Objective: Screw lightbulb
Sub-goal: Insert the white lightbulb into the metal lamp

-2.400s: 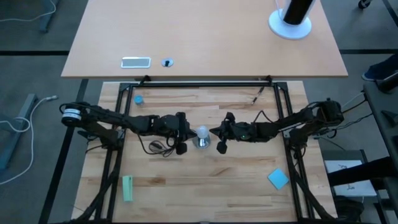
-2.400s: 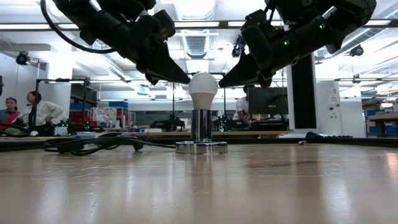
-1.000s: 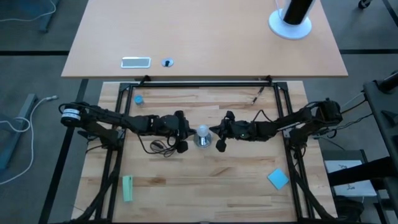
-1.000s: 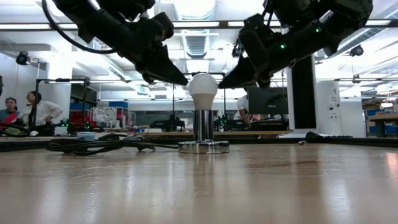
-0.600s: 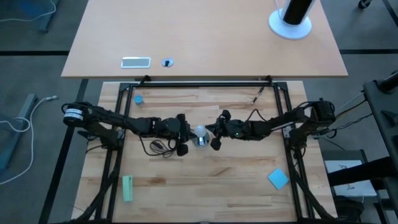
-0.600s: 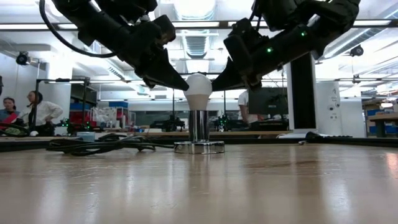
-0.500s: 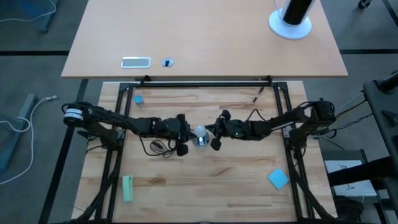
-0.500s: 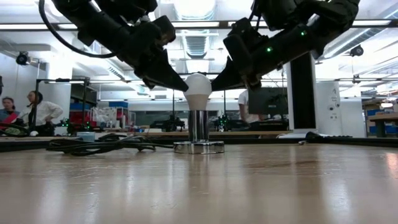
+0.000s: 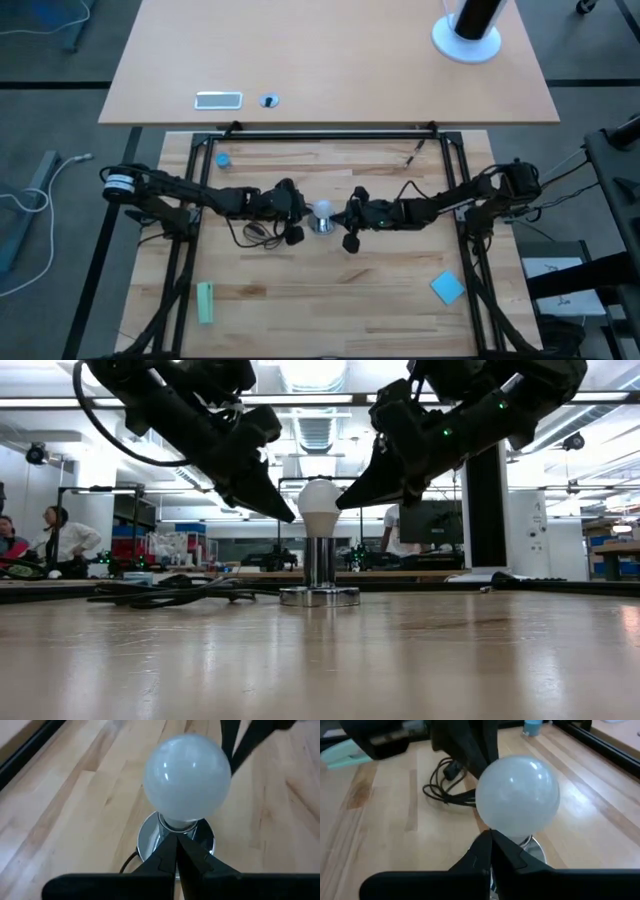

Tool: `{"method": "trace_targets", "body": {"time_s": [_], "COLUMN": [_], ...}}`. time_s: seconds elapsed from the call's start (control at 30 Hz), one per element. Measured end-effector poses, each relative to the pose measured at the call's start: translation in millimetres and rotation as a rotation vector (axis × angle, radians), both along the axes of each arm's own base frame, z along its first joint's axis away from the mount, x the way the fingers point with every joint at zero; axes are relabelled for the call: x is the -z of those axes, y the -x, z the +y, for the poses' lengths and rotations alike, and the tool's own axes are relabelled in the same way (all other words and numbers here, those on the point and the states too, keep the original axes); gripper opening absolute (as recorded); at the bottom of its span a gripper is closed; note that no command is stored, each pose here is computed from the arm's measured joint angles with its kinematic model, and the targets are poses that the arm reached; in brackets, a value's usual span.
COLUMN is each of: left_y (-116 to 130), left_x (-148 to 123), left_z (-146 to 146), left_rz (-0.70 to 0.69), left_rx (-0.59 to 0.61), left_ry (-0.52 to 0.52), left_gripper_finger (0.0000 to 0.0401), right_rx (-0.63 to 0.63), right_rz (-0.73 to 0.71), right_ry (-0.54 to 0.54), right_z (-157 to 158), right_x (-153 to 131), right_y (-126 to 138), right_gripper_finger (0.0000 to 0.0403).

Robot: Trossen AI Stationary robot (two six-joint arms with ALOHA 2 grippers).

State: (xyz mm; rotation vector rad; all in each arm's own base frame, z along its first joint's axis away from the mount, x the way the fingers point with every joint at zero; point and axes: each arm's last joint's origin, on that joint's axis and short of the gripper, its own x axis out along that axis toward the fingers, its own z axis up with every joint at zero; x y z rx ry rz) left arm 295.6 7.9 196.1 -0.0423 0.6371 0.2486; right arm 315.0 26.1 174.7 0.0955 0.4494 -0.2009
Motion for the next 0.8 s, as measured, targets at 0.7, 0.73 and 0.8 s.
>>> {"method": "trace_targets", "body": {"time_s": [0.7, 0.73, 0.8], "left_y": [1, 1, 2], "left_x": [-12, -12, -11], "left_z": [-1, -1, 0], "left_rz": [-0.065, -0.063, -0.059], "left_rx": [0.058, 0.045, 0.029], "left_ry": [0.017, 0.009, -0.002], "left_gripper_finger": [0.0, 0.0, 0.0], "right_rx": [0.119, 0.112, 0.099], "right_rz": [0.034, 0.036, 0.041], "right_ry": [0.086, 0.082, 0.072], "right_z": [-10, -10, -9], "right_x": [-7, -7, -6], "right_y": [-4, -4, -4], "right_gripper_finger": [0.0, 0.0, 0.0]}}
